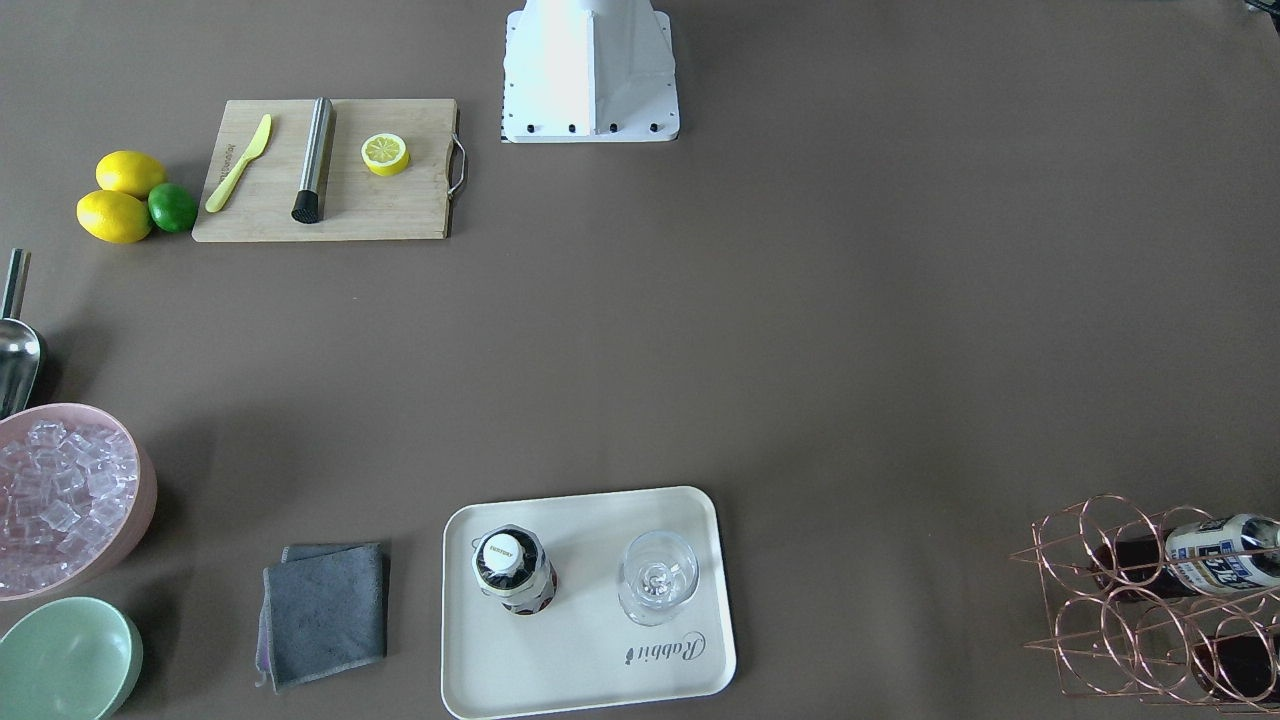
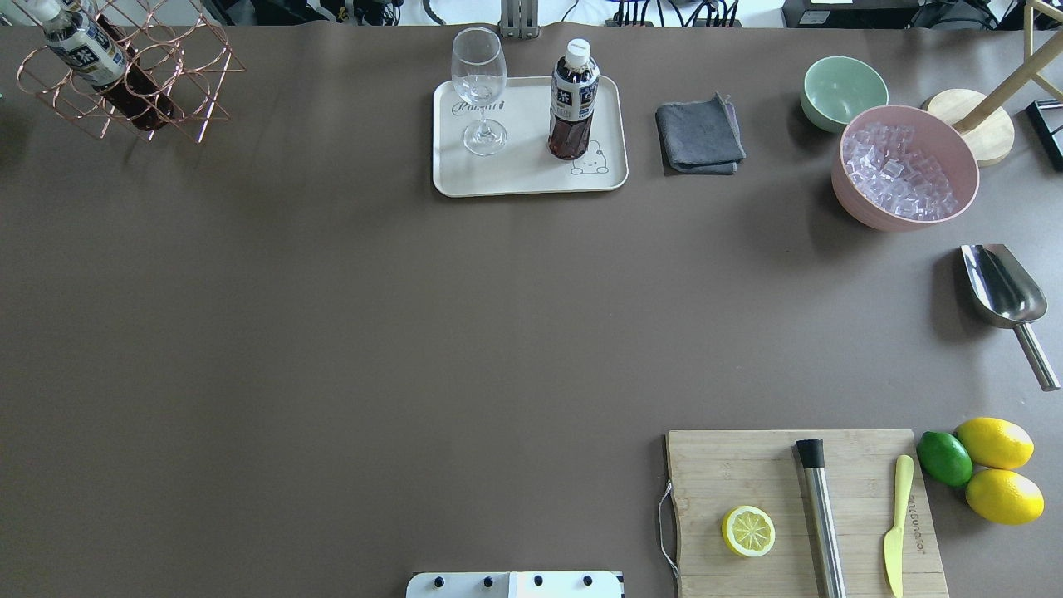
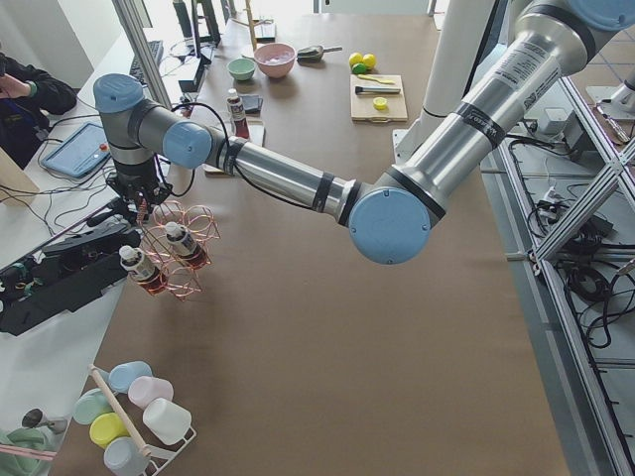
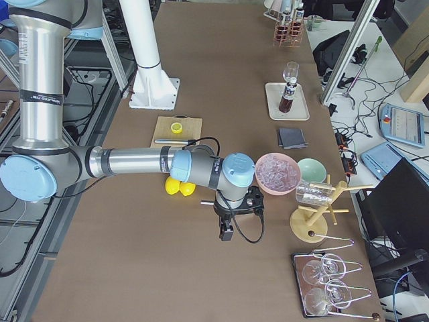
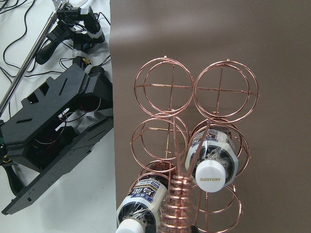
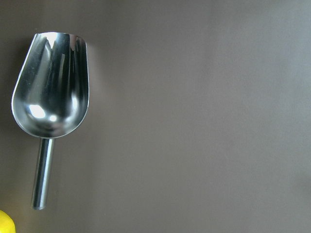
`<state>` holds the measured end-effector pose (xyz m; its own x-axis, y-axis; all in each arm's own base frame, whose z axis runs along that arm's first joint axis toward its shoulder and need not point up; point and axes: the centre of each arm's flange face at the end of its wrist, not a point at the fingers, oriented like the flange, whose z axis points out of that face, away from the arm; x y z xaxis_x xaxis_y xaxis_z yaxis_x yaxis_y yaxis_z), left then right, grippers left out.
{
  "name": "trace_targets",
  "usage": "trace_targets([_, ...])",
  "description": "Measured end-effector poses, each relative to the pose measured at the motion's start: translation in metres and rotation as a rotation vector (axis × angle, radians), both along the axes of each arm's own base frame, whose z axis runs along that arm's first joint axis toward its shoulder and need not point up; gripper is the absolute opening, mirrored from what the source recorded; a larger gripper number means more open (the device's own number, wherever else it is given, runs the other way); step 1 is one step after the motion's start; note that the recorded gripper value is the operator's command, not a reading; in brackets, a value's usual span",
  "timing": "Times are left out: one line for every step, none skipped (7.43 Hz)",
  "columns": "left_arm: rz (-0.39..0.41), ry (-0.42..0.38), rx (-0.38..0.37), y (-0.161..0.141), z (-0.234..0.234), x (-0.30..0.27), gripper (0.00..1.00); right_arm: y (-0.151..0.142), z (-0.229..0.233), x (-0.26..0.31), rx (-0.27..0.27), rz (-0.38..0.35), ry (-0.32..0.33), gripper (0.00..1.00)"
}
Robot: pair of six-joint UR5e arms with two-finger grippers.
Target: Take tea from basket to plate
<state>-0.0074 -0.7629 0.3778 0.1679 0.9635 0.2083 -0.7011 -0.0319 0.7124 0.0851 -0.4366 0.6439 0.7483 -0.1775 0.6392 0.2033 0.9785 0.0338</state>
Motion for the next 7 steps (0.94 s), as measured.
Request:
trace_targets([-0.006,-0.023,0.002,-0.002,0.000,0.002,0.00,0.001,0.005,0.003,0.014,0.007,0.002,1.00])
trace_targets([-0.009,-0.035,0.003,-0.003,-0.002,0.005,0.00,0.002,0.006,0.003,0.023,0.009,0.003,1.00])
trace_targets([-0.011,-0.042,-0.001,-0.004,-0.002,0.009,0.00,0.003,0.007,0.004,0.030,0.006,0.003,1.00])
trace_targets([-0.013,-0.046,-0.013,-0.006,0.003,0.012,0.00,0.003,0.007,0.003,0.033,0.004,0.003,1.00])
trace_targets([-0.017,-0.047,-0.031,-0.007,0.011,0.013,0.00,0.004,0.007,0.003,0.033,0.002,0.002,1.00])
trace_targets([-0.021,-0.049,-0.040,-0.008,0.015,0.013,0.00,0.006,0.007,0.002,0.032,0.002,-0.003,1.00])
trace_targets([-0.027,-0.057,-0.043,-0.009,0.016,0.013,0.00,0.010,0.008,0.002,0.031,0.001,-0.006,1.00])
